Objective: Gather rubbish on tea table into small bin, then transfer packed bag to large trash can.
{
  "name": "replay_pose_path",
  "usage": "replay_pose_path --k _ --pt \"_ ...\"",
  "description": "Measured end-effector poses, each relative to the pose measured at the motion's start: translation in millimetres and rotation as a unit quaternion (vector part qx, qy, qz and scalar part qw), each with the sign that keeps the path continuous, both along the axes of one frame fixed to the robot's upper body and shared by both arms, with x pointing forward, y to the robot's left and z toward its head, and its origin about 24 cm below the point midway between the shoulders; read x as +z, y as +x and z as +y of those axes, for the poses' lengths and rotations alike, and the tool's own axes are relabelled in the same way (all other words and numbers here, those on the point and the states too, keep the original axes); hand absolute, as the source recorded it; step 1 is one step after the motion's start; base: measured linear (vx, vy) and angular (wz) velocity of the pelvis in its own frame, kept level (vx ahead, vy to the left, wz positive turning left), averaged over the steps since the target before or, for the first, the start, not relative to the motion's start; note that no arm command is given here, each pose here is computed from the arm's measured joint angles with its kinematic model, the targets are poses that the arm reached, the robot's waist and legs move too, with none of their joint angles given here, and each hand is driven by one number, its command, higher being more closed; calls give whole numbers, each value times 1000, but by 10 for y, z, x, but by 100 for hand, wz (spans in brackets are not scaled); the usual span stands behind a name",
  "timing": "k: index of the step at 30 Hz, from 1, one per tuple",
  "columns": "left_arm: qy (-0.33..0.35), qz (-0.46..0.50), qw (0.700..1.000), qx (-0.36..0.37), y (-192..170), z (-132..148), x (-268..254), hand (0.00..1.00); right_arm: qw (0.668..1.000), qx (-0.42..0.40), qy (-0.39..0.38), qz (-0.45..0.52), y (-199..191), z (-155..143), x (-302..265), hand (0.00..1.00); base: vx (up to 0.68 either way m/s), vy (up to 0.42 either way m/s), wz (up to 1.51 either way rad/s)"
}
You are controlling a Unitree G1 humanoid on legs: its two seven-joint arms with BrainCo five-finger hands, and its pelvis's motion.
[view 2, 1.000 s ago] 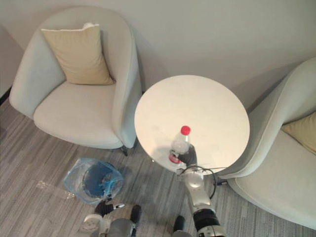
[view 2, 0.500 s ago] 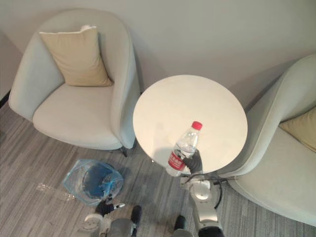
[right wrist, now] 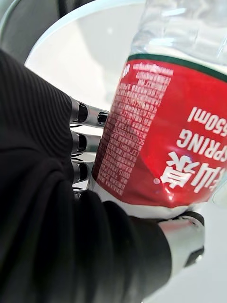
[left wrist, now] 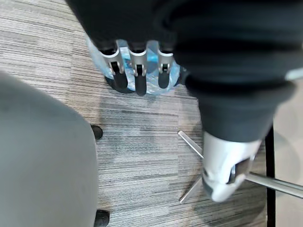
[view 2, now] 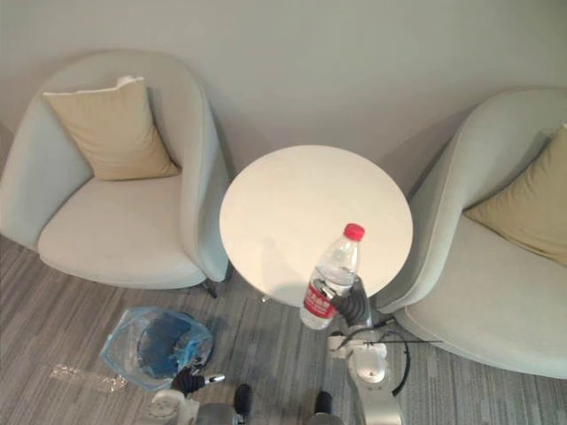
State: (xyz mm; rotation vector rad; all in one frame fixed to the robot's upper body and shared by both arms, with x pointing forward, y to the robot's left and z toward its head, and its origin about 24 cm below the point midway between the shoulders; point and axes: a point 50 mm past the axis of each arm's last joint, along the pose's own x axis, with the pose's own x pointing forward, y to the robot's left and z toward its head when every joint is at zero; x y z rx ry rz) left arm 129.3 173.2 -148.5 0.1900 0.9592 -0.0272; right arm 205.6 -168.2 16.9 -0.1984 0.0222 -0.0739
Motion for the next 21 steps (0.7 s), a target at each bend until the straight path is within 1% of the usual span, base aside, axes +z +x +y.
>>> replay_pose_path --k 6,12,16,21 --pt "3 8 1000 -1 -22 -5 -14 0 999 25 -24 -23 -10 87 113 100 -60 -5 -7" --pt "7 12 1000 3 -41 -18 -26 0 998 41 -50 -24 -16 122 114 100 -58 -16 2" --pt "3 10 1000 -6 -30 -65 -24 0 998 31 -52 -29 -4 98 128 100 -35 -30 41" --pt "3 0 1000 -17 10 -111 -3 0 996 25 -58 -60 146 82 254 100 -132 -7 59"
